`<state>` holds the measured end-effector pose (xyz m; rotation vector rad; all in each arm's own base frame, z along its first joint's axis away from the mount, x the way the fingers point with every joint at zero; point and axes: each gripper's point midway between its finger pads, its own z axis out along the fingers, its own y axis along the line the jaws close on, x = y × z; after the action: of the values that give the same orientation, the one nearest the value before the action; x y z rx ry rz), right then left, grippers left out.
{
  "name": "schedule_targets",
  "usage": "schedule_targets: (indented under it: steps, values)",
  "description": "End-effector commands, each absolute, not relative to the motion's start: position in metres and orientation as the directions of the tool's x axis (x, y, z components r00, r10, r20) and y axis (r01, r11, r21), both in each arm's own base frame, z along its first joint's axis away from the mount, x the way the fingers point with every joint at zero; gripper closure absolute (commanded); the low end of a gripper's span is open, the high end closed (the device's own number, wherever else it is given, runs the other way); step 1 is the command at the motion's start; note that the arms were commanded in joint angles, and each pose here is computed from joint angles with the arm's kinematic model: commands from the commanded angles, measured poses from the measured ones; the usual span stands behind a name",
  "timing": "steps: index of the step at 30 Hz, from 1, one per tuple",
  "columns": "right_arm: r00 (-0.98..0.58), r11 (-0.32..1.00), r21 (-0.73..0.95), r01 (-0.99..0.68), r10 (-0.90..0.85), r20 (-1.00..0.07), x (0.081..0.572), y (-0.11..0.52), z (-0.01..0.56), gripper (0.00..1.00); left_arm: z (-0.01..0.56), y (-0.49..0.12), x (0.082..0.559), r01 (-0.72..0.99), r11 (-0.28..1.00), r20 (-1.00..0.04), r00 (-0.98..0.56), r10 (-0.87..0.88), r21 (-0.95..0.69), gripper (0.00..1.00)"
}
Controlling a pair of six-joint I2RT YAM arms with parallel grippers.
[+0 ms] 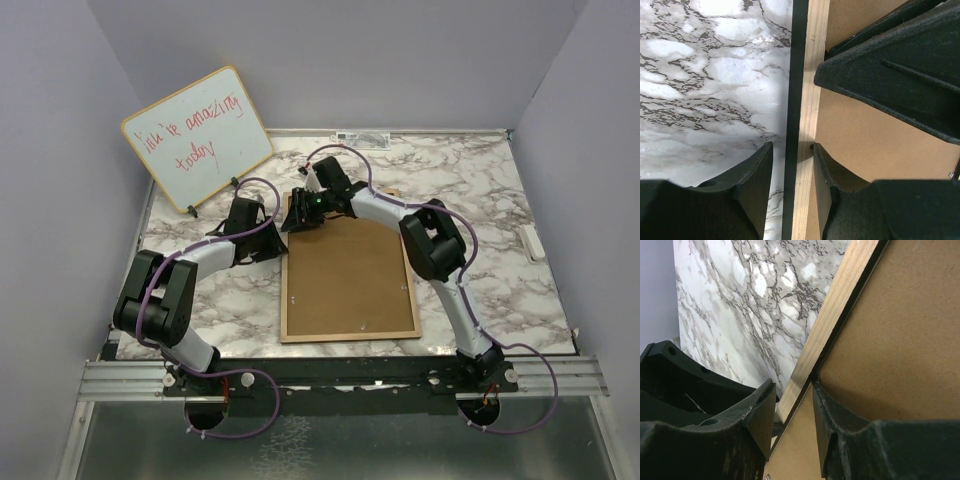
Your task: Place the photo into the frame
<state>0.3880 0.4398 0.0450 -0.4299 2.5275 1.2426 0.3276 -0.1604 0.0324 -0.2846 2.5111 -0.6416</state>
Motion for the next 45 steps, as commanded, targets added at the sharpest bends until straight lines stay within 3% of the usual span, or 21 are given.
schedule_targets:
  steps: [1, 5, 16, 28, 40, 45]
  values:
    - [-0.878, 0.655, 0.64, -0.402, -0.077, -0.472, 0.404, 0.426, 0.05, 0.59, 0.023, -0.157, 0.321, -0.076, 0.881, -0.416, -0.86, -0.296, -0.468, 0.61]
    - [-0.867, 0.663, 0.63, -0.404, -0.057, -0.495, 0.412, 0.426, 0.056, 0.59, 0.023, -0.157, 0.322, -0.077, 0.881, -0.417, -0.86, -0.296, -0.467, 0.61]
    - [-0.916, 0.617, 0.69, -0.379, -0.145, -0.374, 0.39, 0.435, 0.023, 0.59, 0.024, -0.157, 0.322, -0.075, 0.881, -0.416, -0.861, -0.293, -0.466, 0.61]
    - [-0.917, 0.563, 0.724, -0.397, -0.229, -0.325, 0.368, 0.441, 0.007, 0.6, 0.022, -0.158, 0.324, -0.078, 0.88, -0.415, -0.86, -0.298, -0.469, 0.61]
    - [-0.894, 0.506, 0.738, -0.447, -0.282, -0.348, 0.363, 0.445, 0.01, 0.6, 0.021, -0.158, 0.325, -0.08, 0.881, -0.415, -0.859, -0.298, -0.466, 0.61]
    - [-0.902, 0.537, 0.729, -0.424, -0.178, -0.393, 0.383, 0.444, 0.041, 0.58, 0.022, -0.157, 0.325, -0.081, 0.882, -0.417, -0.858, -0.299, -0.465, 0.61]
